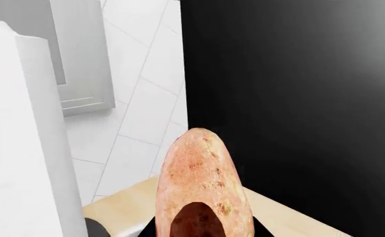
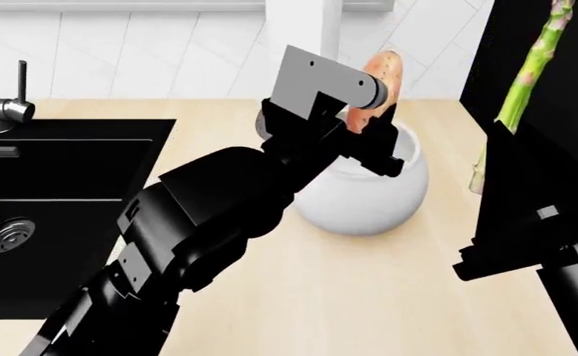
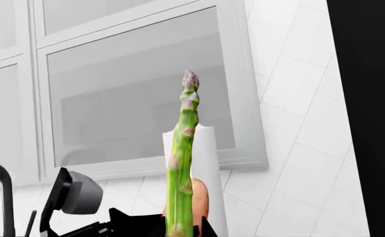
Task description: Pick the sweet potatos and asparaguss from the sink and place them in one bowl. Place the orange in the other bowl. Then turn off the sink faucet.
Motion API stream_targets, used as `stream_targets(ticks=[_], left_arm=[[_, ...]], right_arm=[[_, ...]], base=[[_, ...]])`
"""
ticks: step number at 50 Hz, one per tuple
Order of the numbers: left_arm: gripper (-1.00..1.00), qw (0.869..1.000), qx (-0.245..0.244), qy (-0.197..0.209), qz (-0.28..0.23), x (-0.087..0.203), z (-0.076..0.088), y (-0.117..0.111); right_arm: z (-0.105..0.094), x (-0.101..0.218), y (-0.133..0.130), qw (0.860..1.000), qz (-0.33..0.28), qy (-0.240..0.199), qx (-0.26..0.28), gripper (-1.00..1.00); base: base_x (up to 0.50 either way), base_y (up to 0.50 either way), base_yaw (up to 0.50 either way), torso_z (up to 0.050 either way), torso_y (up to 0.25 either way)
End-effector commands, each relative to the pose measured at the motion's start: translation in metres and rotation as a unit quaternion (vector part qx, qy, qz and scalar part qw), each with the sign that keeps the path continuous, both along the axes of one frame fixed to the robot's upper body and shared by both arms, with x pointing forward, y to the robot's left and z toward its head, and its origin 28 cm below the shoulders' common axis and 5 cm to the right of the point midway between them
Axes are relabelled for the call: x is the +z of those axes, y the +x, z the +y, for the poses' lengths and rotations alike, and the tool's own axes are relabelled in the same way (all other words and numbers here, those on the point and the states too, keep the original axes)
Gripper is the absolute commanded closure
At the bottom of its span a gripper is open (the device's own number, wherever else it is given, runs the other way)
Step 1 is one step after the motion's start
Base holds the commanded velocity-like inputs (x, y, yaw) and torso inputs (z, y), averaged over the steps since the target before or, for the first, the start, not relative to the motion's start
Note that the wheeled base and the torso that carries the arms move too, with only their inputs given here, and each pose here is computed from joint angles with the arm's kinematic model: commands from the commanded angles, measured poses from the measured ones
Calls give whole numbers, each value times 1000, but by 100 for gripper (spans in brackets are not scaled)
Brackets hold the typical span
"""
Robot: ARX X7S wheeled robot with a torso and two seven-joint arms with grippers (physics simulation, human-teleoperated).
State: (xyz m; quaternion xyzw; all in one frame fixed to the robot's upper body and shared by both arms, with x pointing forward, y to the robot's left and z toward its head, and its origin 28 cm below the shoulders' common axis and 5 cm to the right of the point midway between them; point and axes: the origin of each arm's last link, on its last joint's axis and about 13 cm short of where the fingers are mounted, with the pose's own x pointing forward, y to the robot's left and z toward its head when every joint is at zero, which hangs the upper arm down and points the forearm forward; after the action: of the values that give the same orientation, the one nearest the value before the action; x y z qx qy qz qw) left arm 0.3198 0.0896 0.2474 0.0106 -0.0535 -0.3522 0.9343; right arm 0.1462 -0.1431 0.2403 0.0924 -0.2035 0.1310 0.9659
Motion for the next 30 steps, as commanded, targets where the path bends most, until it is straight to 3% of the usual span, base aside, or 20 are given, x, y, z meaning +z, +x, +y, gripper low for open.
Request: stream_targets(ticks=[1, 27, 28, 30], left_arm=[[100, 1000, 21, 1, 4, -2, -1, 13], [100, 999, 39, 18, 11, -11, -9, 28], [-100, 999, 38, 16, 11, -10, -9, 27], [-100, 999, 35, 14, 8, -8, -9, 26]], right_arm=[[0, -1, 0, 1000, -1, -2, -1, 100], [-3, -5, -1, 1000, 1, 3, -4, 100], [-3, -5, -1, 1000, 1, 3, -4, 100], [-2, -5, -1, 1000, 1, 2, -4, 100]], base=[[0, 0, 0, 0, 0], [0, 0, 0, 0, 0], [0, 0, 0, 0, 0], [0, 0, 0, 0, 0]])
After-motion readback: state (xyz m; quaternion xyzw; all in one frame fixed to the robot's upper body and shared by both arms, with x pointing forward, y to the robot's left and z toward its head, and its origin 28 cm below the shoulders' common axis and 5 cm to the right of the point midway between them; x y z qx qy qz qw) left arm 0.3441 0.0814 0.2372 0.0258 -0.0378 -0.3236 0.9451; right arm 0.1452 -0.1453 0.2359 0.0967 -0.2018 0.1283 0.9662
